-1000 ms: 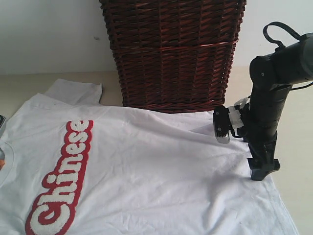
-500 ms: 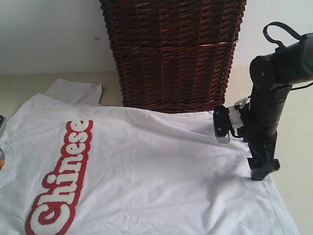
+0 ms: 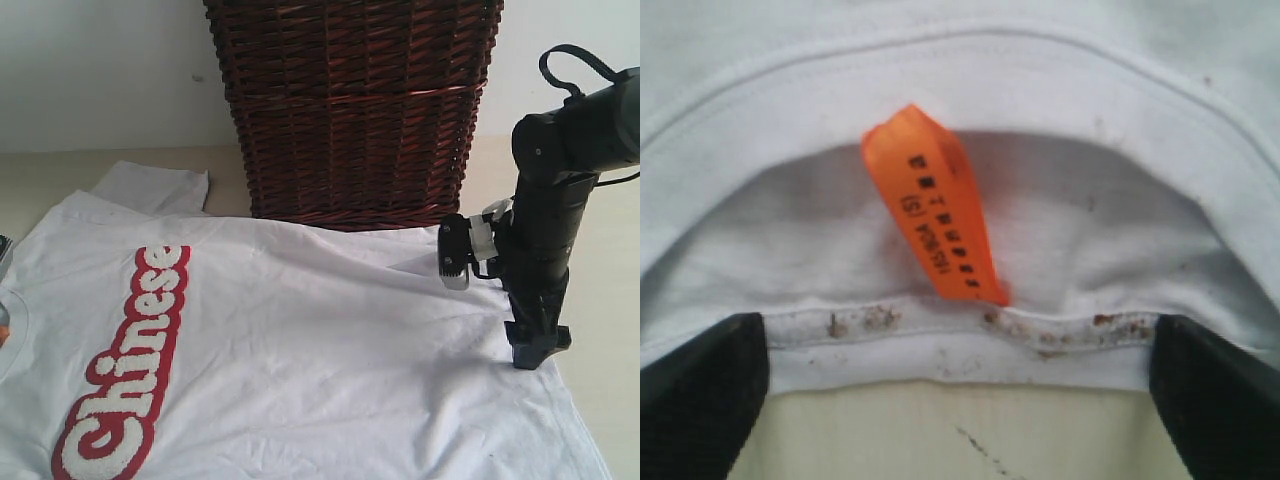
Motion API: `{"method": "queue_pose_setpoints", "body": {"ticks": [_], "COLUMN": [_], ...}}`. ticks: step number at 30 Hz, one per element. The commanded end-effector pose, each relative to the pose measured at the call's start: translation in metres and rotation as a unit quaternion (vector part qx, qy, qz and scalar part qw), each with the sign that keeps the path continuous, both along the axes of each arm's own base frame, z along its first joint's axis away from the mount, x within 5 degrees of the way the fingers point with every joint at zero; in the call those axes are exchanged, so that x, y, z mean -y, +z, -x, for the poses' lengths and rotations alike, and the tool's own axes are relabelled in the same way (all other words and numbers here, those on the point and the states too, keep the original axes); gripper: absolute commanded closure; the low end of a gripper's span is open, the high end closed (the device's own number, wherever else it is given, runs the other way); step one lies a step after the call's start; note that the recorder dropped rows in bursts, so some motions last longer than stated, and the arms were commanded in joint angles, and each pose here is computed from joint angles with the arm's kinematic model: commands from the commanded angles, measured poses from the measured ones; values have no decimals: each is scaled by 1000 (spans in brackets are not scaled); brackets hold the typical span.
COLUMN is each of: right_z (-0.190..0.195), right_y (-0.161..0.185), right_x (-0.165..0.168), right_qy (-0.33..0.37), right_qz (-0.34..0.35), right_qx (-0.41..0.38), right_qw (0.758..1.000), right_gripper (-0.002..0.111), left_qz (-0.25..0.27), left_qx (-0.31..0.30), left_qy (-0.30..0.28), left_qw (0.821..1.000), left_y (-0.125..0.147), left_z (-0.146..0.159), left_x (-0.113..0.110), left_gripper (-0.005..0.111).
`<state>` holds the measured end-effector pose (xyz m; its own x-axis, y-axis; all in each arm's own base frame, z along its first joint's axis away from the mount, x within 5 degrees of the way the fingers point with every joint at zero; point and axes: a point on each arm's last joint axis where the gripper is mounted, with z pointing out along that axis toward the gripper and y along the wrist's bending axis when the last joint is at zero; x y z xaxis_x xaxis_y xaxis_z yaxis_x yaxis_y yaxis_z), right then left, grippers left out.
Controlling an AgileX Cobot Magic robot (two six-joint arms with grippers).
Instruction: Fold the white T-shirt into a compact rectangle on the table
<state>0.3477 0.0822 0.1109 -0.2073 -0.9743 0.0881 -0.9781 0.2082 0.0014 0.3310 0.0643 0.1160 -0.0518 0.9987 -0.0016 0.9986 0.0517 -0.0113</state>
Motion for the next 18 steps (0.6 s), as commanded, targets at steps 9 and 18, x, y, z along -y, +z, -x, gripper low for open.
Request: {"method": "queue_pose_setpoints", "body": {"ticks": [9, 18], "right_z": [3, 8], "right_y": [-27, -31], "right_x": [5, 7], "right_qy": [5, 2], "right_qz": [22, 34], "right_qx": [-33, -66], "right_qw": [999, 997], "right_gripper": [72, 108], "left_qz": [3, 3], "left_qx": [0, 0], "left_qy": [-1, -1], "left_qw": [1000, 1000], "left_y": [0, 0], "left_z": [1, 1], "left_x": [2, 2], "left_gripper": [1, 1]}}
